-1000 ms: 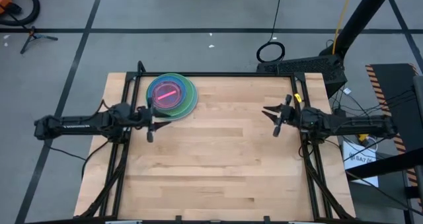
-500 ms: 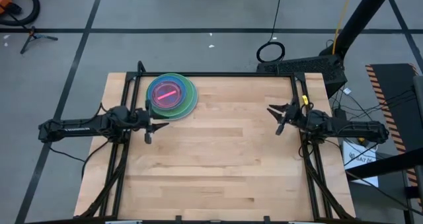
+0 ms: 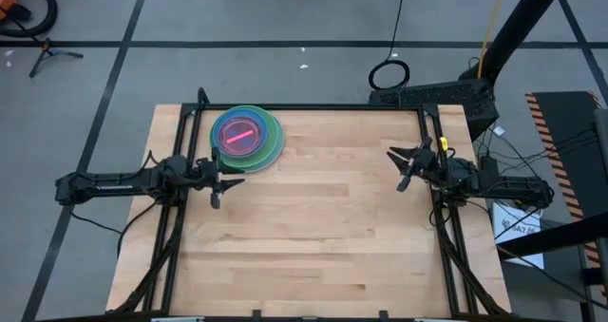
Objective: Stack plastic plates
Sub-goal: Return to Home Position
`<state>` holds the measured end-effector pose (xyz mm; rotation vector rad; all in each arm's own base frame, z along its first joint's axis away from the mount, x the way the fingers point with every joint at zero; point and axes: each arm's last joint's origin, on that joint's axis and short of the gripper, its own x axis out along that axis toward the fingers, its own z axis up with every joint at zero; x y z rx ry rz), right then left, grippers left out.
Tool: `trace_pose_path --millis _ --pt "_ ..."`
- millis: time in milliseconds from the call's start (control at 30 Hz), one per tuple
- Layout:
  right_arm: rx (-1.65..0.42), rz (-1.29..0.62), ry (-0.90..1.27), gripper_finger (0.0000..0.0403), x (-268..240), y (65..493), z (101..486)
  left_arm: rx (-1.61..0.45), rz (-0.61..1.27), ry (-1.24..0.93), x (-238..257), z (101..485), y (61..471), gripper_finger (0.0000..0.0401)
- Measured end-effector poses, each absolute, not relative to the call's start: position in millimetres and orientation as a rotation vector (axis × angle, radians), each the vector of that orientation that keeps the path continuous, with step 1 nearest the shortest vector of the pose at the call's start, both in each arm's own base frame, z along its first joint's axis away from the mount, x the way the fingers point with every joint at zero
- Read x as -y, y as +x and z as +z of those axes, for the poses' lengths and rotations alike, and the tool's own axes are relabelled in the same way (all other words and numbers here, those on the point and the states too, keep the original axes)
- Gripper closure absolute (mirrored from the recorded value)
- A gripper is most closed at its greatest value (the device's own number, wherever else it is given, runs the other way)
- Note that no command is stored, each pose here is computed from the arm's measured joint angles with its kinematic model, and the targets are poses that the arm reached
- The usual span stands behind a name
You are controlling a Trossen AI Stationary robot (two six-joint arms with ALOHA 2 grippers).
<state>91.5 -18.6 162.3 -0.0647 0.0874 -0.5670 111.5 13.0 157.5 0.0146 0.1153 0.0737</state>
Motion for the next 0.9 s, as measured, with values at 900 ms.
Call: trace_pose_path --millis 900 --pt "-0.076 -0.579 -0.056 0.0330 19.3 100.6 163.3 -0.115 0.231 -0.004 -17.5 157.6 110.9 0.0277"
